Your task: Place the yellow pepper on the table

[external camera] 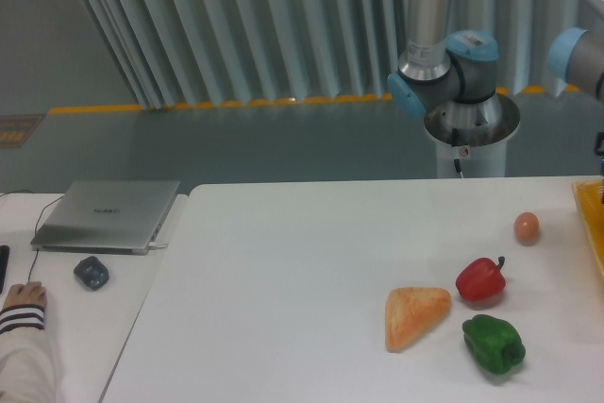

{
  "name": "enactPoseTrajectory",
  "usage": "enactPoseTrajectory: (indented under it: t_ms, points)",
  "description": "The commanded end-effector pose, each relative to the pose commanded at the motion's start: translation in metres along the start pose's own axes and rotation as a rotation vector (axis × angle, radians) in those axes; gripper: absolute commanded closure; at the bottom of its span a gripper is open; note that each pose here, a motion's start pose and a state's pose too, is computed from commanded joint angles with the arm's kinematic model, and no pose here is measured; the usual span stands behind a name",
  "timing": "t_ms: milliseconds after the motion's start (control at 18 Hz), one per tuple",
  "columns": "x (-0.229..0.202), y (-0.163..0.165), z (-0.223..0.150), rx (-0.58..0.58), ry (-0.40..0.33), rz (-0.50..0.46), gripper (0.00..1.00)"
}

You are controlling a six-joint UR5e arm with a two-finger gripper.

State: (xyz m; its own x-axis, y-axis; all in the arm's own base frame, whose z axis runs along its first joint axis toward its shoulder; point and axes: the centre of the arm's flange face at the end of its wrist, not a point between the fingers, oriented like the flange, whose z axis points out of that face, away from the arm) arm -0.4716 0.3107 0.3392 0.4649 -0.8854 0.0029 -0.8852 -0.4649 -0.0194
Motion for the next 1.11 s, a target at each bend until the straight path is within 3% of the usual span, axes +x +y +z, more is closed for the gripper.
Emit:
enactPoseTrajectory:
  t_ms: [556,1111]
  points:
    - [0.029,0.056,0.01,0.019,0.009,-0.083,0.0]
    - [0.024,0.053,0.004,0.026,0.024,-0.103,0.0]
